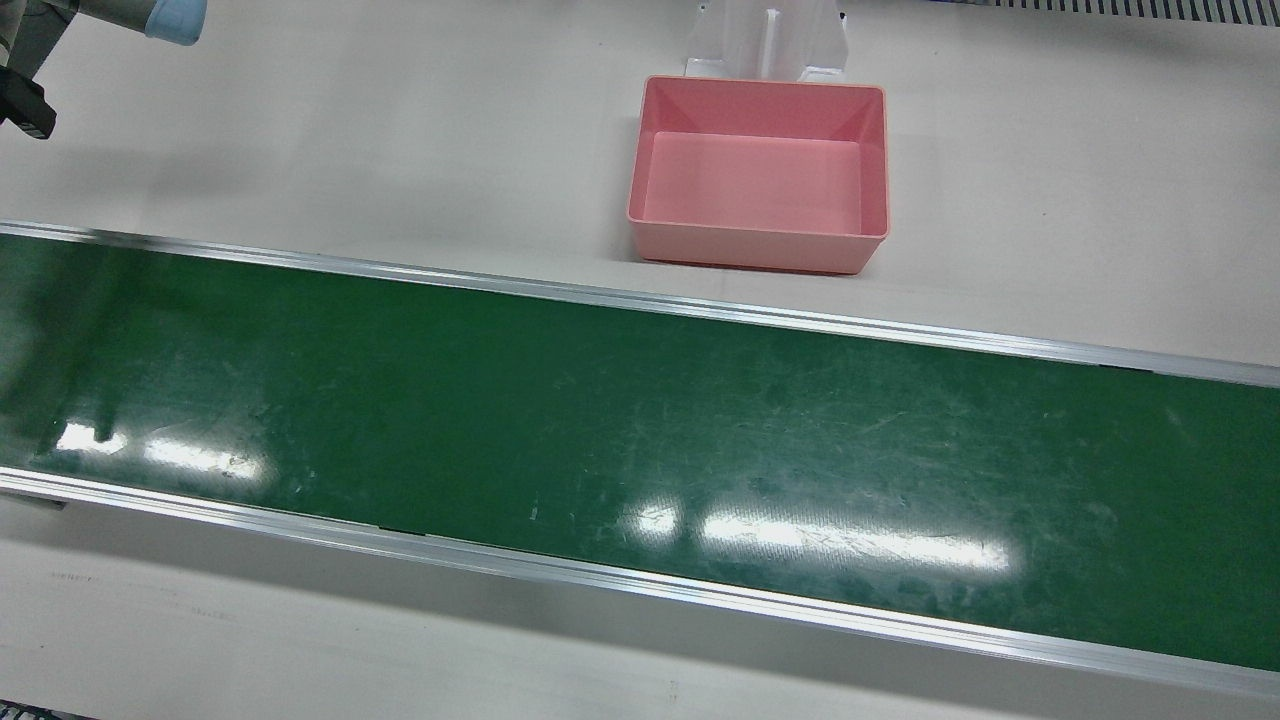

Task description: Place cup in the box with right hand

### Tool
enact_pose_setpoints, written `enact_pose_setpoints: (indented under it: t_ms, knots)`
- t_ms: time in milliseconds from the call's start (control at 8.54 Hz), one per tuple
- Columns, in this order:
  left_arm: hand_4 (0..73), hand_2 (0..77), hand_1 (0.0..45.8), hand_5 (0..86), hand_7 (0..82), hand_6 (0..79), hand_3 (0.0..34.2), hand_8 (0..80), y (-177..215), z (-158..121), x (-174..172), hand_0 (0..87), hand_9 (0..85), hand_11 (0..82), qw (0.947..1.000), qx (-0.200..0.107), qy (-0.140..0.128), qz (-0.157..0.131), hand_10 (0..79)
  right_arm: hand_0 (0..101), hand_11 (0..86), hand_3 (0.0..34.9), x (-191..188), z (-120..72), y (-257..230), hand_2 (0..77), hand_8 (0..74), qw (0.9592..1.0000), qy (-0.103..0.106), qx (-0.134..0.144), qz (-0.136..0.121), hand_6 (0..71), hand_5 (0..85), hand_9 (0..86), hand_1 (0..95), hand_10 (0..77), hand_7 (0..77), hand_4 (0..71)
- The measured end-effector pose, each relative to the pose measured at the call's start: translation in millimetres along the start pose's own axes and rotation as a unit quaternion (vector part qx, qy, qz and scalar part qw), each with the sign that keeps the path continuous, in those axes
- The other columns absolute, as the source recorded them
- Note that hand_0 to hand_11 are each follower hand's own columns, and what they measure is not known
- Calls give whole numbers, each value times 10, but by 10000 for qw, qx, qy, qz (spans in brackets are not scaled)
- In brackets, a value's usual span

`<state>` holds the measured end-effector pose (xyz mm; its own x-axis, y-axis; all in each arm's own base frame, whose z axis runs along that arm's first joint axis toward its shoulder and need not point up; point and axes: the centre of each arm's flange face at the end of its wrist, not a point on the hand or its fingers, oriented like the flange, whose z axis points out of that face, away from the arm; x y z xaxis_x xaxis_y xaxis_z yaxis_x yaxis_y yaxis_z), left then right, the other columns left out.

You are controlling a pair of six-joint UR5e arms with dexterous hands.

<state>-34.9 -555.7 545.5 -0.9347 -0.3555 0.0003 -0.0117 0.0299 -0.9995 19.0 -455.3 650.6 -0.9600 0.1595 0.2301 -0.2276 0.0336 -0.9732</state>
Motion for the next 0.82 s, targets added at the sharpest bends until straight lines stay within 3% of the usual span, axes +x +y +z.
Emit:
enact_pose_setpoints:
  t_ms: [234, 468, 820]
  knots:
    - [11, 11, 5, 0, 5, 5, 0, 0, 3, 0, -2, 0, 0, 0, 10000, 1, -2, 0, 0, 368, 5, 0, 5, 241, 105, 191, 38, 9998, -46, -178, -26, 27, 33, 44, 136, 0, 33, 0]
    - [11, 11, 5, 0, 5, 0, 0, 0, 11, 1, -3, 0, 0, 0, 10000, -6, -3, 1, 0, 598, 11, 0, 2, 480, 231, 60, 49, 9994, -88, -332, -66, 27, 93, 33, 316, 0, 22, 0]
    - [11, 11, 5, 5, 5, 5, 0, 0, 14, 1, -4, 0, 0, 0, 10000, -9, -3, 2, 0, 538, 11, 0, 11, 653, 352, 98, 38, 9989, -97, -443, -102, 27, 65, 16, 240, 0, 16, 0]
